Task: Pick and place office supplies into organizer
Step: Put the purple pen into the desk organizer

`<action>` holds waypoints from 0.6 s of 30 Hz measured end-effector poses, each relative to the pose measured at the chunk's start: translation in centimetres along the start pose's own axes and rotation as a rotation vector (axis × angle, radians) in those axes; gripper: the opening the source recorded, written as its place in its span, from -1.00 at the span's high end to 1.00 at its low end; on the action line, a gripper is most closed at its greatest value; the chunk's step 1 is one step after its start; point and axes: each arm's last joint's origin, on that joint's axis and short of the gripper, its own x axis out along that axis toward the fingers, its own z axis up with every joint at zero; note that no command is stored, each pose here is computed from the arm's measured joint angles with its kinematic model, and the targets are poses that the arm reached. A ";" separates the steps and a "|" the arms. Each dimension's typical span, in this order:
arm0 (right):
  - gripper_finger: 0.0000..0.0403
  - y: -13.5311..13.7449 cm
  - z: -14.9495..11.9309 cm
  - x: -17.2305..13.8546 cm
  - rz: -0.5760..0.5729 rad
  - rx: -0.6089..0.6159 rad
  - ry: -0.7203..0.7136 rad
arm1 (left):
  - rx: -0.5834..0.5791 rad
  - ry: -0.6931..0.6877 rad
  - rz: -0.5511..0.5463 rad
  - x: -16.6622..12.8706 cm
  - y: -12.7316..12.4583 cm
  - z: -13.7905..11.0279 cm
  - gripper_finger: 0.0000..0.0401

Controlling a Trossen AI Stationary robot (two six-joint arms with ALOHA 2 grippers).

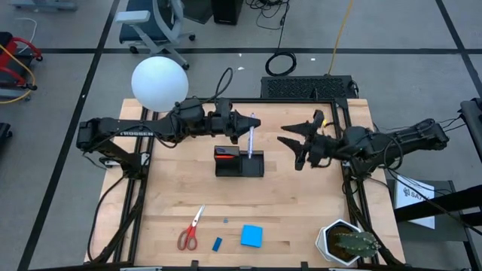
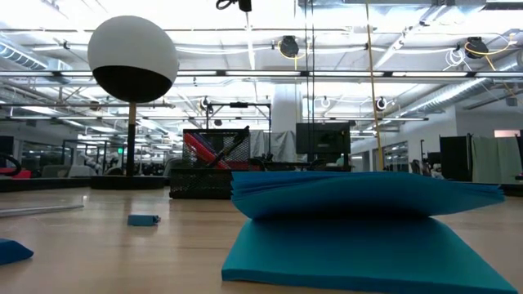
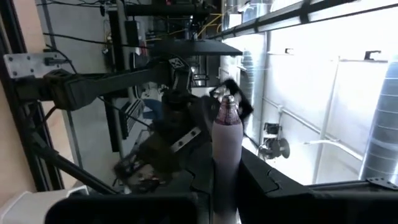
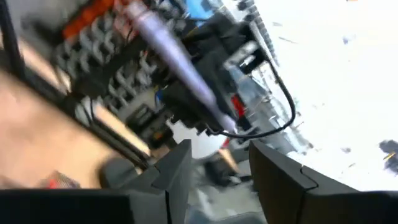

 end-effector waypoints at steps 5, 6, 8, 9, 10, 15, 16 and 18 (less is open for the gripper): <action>0.25 1.8 1.2 0.8 -0.008 -0.229 0.004 | -0.018 0.007 0.022 0.0 0.2 -0.3 0.83; 0.25 2.1 1.4 1.0 -0.014 -0.268 -0.005 | -0.020 0.007 0.033 0.0 0.3 -0.3 0.83; 0.25 2.6 1.9 1.5 -0.036 -0.324 -0.027 | -0.020 0.007 0.037 0.0 0.4 -0.3 0.83; 0.25 2.9 2.1 1.8 -0.050 -0.339 -0.037 | -0.019 0.006 0.035 0.0 0.3 -0.2 0.83; 0.25 3.1 2.2 2.1 -0.065 -0.351 -0.045 | -0.019 0.006 0.034 0.0 0.3 -0.2 0.83; 0.23 4.3 2.4 3.3 -0.097 -0.424 -0.053 | -0.020 0.007 0.037 0.0 0.4 -0.3 0.83; 0.23 4.6 2.4 3.5 -0.098 -0.429 -0.053 | -0.020 0.009 0.036 0.0 0.4 -0.3 0.83; 0.23 4.9 2.4 3.8 -0.095 -0.430 -0.056 | -0.021 0.011 0.039 0.0 0.4 -0.5 0.83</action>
